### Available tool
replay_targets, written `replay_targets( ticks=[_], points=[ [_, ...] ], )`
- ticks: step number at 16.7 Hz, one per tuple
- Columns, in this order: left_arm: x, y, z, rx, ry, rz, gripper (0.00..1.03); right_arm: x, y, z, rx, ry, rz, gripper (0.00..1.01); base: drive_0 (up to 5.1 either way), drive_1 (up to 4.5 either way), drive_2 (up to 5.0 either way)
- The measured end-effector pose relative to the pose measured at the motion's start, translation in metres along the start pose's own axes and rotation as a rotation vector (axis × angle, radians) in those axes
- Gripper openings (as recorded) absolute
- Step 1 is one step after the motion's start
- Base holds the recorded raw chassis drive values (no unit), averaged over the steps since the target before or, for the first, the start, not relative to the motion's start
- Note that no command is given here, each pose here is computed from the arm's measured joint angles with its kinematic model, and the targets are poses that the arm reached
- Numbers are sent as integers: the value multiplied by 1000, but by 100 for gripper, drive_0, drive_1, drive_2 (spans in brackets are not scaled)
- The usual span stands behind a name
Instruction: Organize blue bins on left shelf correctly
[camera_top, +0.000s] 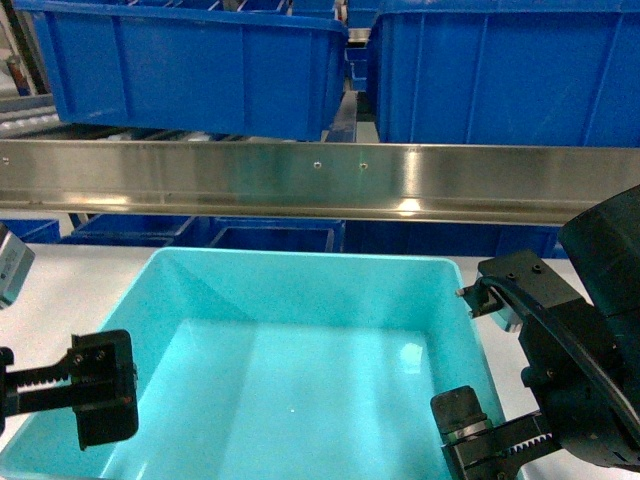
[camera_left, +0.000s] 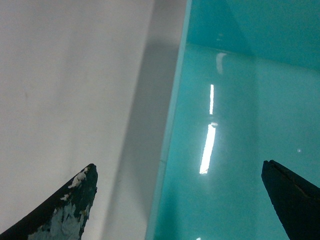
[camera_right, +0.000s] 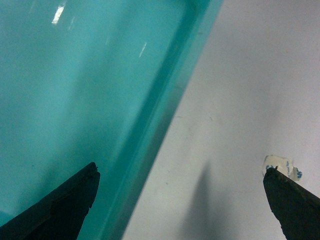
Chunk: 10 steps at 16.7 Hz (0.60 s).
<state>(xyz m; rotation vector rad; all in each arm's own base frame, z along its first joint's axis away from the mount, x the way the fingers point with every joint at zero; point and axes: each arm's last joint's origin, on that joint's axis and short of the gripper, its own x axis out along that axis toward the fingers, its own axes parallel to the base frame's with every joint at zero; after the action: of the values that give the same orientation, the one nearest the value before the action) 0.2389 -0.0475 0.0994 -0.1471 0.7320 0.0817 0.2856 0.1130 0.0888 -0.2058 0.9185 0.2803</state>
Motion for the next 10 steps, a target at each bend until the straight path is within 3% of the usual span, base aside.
replay_targets(
  ticks=[3, 7, 10],
  points=[
    [12, 3, -12, 3, 52, 36, 98, 0, -1, -2, 24, 1, 7, 98, 0, 0, 0],
    [18, 5, -15, -2, 62, 44, 98, 0, 3, -2, 14, 1, 16, 98, 0, 0, 0],
    [25, 13, -15, -29, 77, 66, 98, 3, 3, -4, 12, 14, 13, 98, 0, 0, 0]
  ],
)
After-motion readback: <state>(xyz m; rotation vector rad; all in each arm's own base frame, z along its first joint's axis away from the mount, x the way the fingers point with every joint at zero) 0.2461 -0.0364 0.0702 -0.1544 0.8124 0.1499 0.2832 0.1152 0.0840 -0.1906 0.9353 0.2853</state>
